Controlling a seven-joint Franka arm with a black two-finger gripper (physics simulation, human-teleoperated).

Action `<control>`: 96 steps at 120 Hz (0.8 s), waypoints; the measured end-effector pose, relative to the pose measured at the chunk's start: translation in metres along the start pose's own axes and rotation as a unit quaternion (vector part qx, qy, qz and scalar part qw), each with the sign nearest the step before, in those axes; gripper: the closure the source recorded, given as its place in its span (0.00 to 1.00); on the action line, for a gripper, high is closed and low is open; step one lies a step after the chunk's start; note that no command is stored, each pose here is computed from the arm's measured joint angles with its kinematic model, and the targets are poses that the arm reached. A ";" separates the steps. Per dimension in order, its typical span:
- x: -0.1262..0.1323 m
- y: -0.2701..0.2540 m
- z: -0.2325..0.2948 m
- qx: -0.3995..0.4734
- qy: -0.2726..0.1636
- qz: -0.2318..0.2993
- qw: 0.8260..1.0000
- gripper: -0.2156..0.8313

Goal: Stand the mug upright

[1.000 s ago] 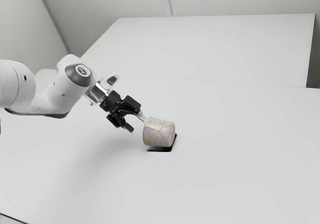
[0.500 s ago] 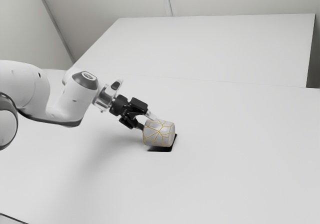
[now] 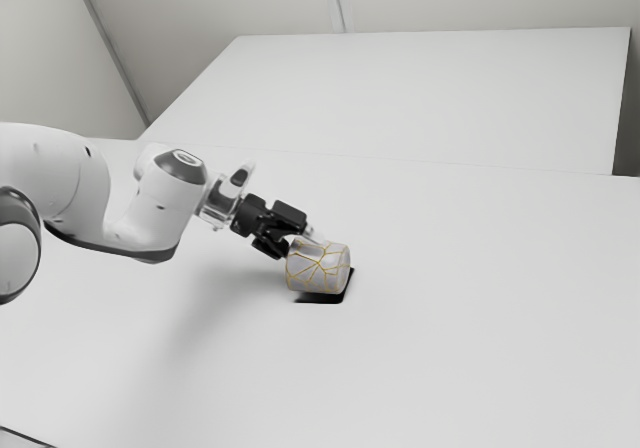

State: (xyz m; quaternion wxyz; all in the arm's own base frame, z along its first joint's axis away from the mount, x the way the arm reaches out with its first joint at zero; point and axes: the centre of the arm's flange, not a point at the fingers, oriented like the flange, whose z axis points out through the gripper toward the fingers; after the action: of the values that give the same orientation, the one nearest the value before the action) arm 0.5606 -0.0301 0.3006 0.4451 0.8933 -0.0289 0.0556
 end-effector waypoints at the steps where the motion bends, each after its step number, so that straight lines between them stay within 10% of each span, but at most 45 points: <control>1: 0.000 0.000 0.000 0.000 0.000 0.001 1.000 0.31; 54: 0.001 0.009 -0.004 -0.003 0.001 0.025 1.000 0.80; 96: 0.002 0.012 -0.002 -0.009 0.006 0.027 1.000 0.93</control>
State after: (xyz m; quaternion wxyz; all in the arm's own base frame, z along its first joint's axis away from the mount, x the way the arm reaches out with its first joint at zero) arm 0.5609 -0.0353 0.3114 0.4513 0.8880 -0.0508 0.0723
